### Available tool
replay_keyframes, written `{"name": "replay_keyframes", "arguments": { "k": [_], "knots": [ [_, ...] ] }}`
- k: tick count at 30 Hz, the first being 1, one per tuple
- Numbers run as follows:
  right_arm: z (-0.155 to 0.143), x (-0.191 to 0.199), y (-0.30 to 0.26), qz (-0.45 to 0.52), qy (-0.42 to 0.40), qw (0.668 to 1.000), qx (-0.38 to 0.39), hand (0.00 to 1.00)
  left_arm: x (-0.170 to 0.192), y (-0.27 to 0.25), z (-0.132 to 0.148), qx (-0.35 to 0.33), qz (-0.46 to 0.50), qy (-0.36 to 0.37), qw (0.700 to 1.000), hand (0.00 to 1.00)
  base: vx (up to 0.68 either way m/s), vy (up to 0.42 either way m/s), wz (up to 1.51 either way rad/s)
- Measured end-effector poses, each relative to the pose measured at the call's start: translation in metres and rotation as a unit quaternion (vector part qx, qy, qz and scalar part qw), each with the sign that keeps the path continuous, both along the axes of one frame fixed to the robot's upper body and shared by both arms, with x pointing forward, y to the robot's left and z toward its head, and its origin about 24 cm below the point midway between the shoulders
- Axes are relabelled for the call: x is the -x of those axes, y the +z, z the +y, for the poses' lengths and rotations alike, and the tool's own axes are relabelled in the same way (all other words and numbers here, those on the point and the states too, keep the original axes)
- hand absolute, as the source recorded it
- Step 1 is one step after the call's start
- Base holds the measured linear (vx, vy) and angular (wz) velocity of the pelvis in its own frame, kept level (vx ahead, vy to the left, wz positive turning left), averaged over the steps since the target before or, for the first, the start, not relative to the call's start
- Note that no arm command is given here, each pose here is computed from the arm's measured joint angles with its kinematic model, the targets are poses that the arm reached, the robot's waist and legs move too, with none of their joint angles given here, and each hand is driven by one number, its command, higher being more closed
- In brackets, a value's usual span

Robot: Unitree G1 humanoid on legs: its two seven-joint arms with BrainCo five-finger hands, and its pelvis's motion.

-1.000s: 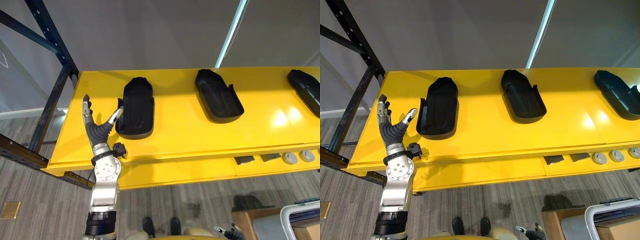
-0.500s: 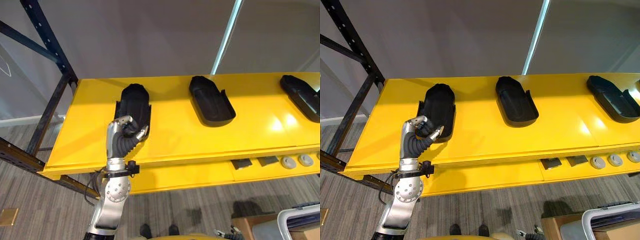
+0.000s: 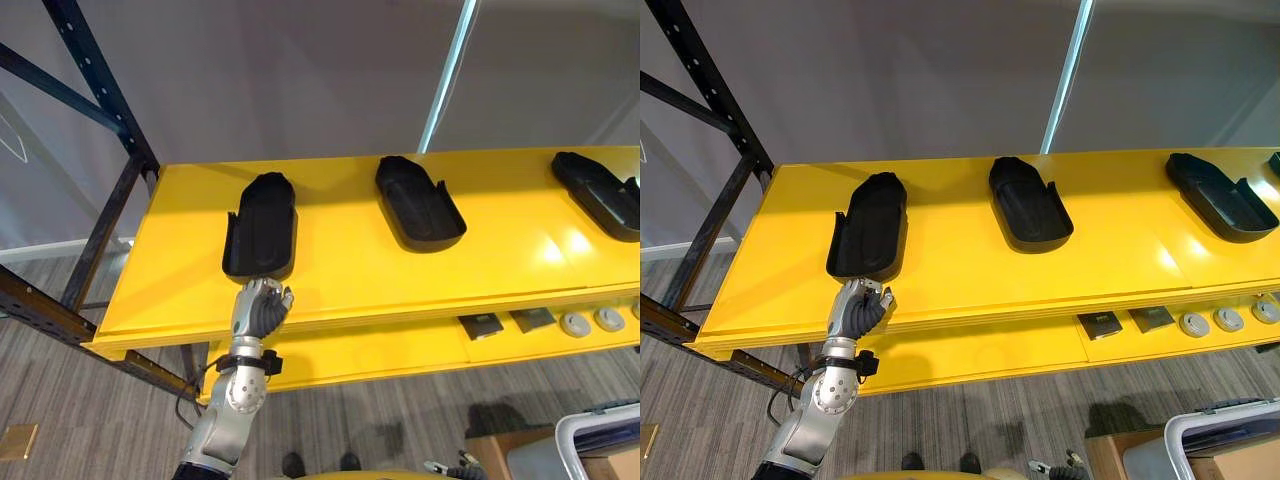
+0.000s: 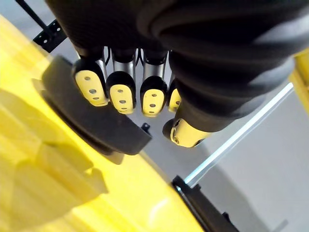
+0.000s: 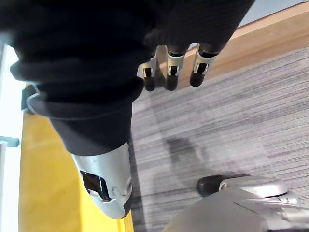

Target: Walk over and take plastic housings, then place them on the shelf

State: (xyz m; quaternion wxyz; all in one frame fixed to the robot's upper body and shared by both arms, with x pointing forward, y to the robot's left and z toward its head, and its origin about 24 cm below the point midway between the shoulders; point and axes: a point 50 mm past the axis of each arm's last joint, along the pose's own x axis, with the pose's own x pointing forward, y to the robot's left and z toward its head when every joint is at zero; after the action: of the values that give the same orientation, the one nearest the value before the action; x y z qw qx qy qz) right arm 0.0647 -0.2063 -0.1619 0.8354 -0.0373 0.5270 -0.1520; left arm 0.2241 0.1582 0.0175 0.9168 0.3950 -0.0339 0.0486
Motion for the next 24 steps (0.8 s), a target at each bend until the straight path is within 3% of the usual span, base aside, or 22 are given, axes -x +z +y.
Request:
{"name": "replay_keyframes", "arguments": {
  "k": [24],
  "knots": [
    [0.001, -0.007, 0.001, -0.008, -0.004, 1.000, -0.002, 0.00, -0.033, 0.007, 0.028, -0.014, -0.009, 0.068, 0.998, 1.00, -0.01, -0.005, -0.03]
  ]
}}
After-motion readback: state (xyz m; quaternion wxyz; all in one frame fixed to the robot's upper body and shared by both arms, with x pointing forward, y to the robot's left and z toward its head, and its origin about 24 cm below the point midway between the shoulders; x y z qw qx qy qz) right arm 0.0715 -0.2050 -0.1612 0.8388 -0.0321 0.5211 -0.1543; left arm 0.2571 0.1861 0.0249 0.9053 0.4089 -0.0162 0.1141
